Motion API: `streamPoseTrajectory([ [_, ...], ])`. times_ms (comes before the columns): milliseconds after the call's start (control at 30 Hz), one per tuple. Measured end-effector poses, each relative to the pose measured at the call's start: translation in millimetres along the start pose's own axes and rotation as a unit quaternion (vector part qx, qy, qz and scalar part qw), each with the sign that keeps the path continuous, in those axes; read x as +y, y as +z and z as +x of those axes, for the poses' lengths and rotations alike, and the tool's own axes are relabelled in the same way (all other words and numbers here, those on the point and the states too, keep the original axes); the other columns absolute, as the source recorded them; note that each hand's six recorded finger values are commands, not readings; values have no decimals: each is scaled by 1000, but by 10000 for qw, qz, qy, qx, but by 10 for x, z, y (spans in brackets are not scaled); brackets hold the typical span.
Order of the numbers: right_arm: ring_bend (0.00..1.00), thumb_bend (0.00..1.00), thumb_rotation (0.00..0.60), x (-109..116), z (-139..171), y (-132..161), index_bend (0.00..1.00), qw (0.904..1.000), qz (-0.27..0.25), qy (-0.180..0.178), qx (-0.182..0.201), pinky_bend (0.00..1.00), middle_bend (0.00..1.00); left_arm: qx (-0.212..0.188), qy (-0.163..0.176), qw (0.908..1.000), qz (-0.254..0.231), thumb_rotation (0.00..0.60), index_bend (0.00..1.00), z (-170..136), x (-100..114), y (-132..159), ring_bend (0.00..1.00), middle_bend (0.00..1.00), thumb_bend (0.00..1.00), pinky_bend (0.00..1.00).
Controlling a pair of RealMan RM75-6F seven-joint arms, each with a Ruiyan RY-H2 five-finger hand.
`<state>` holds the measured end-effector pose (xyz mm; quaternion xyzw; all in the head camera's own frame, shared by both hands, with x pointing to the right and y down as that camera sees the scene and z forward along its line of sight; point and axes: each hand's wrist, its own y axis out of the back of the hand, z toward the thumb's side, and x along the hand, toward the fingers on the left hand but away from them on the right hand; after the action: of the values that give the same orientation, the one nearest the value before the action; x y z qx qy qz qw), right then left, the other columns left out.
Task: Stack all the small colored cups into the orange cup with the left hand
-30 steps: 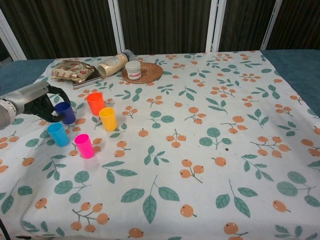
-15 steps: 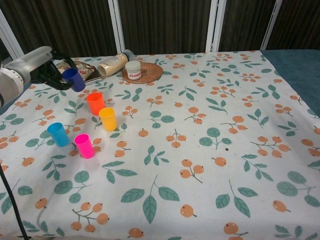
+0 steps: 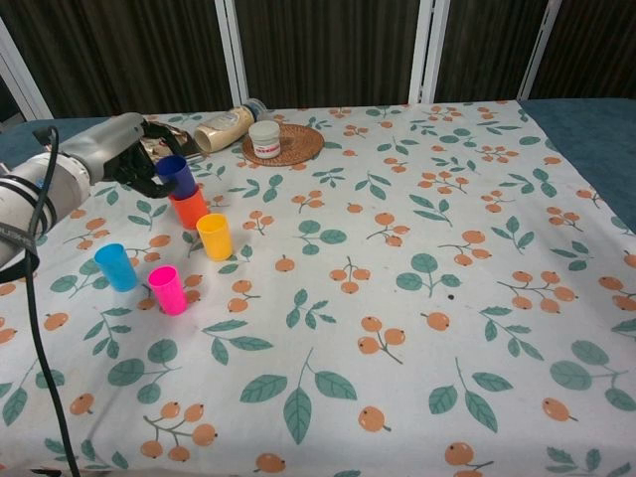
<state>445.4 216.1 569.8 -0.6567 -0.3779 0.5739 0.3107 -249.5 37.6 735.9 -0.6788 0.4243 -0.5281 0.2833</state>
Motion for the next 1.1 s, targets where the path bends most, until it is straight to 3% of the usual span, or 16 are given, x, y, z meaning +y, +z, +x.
streamPoseTrajectory([
  [67, 0, 205, 600, -3, 2, 1, 0, 10000, 0, 6, 2, 0, 0, 17, -45, 10000, 45, 600, 499, 1, -53, -9, 1000, 1000, 389, 1000],
  [200, 0, 205, 600, -10, 7, 7, 0, 10000, -1, 24, 8, 0, 0, 7, -125, 9999, 67, 600, 132, 6, -110, -4, 1000, 1000, 383, 1000],
  [300, 0, 205, 600, -10, 6, 5, 0, 10000, 5, 26, 1, 0, 0, -38, -151, 9999, 50, 600, 5, -6, -108, 18, 1000, 1000, 374, 1000],
  [567, 0, 205, 600, -13, 9, 15, 0, 10000, -17, 43, 22, 0, 0, -360, -291, 9988, -148, 600, 42, -196, -55, 165, 1000, 1000, 366, 1000],
  [833, 0, 205, 600, 8, 34, 20, 0, 9999, -66, 36, 77, 0, 0, -815, -654, 9942, -274, 600, 132, -733, -53, 270, 1000, 1000, 362, 1000],
  [967, 0, 205, 600, 12, 45, 27, 0, 9999, -84, 35, 108, 0, 0, -923, -637, 9936, -142, 600, 153, -926, -76, 232, 1000, 1000, 363, 1000],
  [1100, 0, 205, 600, 6, 57, 46, 0, 9998, -97, 54, 159, 0, 0, -878, -590, 9944, -83, 600, 173, -911, -151, 239, 1000, 1000, 360, 1000],
])
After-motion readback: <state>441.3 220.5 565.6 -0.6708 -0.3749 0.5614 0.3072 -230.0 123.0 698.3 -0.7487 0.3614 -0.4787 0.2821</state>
